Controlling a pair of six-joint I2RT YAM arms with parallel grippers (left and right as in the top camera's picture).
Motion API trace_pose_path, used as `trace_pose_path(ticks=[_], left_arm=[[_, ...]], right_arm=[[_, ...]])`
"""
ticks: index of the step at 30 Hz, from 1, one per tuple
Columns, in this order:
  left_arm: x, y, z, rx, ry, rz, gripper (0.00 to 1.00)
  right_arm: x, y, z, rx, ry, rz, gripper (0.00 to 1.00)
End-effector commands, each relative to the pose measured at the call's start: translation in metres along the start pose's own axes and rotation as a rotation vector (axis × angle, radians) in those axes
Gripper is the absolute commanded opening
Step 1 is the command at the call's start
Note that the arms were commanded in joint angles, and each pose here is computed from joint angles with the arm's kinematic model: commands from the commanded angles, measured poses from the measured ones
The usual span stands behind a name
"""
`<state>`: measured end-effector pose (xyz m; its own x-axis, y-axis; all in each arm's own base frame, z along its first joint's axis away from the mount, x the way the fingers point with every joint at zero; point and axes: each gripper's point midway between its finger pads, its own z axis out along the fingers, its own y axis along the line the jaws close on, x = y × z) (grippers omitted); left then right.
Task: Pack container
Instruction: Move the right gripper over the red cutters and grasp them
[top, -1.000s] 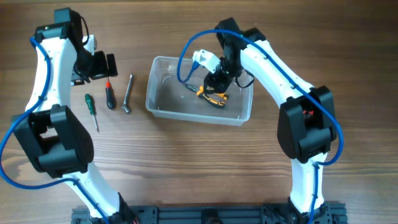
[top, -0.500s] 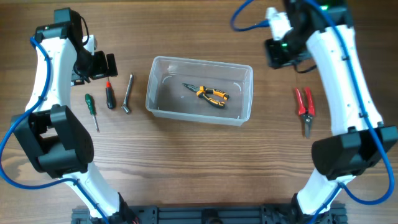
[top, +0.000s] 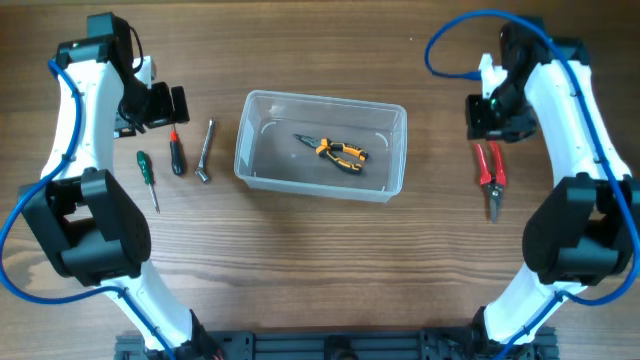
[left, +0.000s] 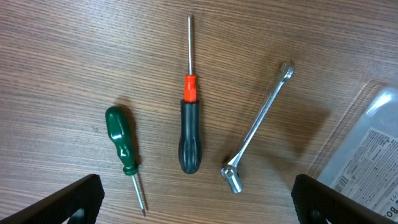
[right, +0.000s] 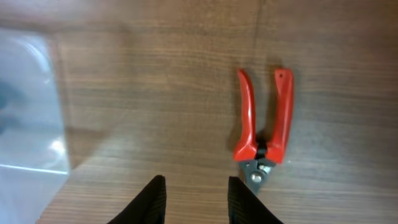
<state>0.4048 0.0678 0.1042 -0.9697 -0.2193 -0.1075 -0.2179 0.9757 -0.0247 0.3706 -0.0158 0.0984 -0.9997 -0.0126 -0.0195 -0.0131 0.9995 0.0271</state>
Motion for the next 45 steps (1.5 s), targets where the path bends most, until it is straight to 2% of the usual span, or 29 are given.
trace_pose_path(ticks=[1,8,15,20,29,38,45], left_arm=[[-0.004,0.003,-0.003,-0.006,-0.014,-0.018,1.0],[-0.004,0.003,-0.003,-0.006,-0.014,-0.018,1.0],[-0.004,0.003,-0.003,-0.006,-0.014,-0.018,1.0],[-0.004,0.003,-0.003,-0.006,-0.014,-0.018,1.0],[-0.004,0.003,-0.003,-0.006,-0.014,-0.018,1.0],[-0.004,0.003,-0.003,-0.006,-0.014,-0.018,1.0],[-0.004,0.003,-0.003,-0.006,-0.014,-0.018,1.0]], right_arm=[[0.016,-0.002,0.028,0.01,0.057,-0.013,0.33],[0.036,-0.019,0.061,0.07,0.099,-0.023,0.37],[0.035,-0.036,0.063,0.077,0.083,0.037,0.36],[0.032,-0.035,0.064,0.065,0.072,0.031,0.36],[0.046,-0.034,0.095,0.067,0.073,0.026,0.36],[0.037,-0.035,0.097,0.07,0.036,0.003,0.37],[0.042,-0.031,0.101,0.05,0.046,0.003,0.29]])
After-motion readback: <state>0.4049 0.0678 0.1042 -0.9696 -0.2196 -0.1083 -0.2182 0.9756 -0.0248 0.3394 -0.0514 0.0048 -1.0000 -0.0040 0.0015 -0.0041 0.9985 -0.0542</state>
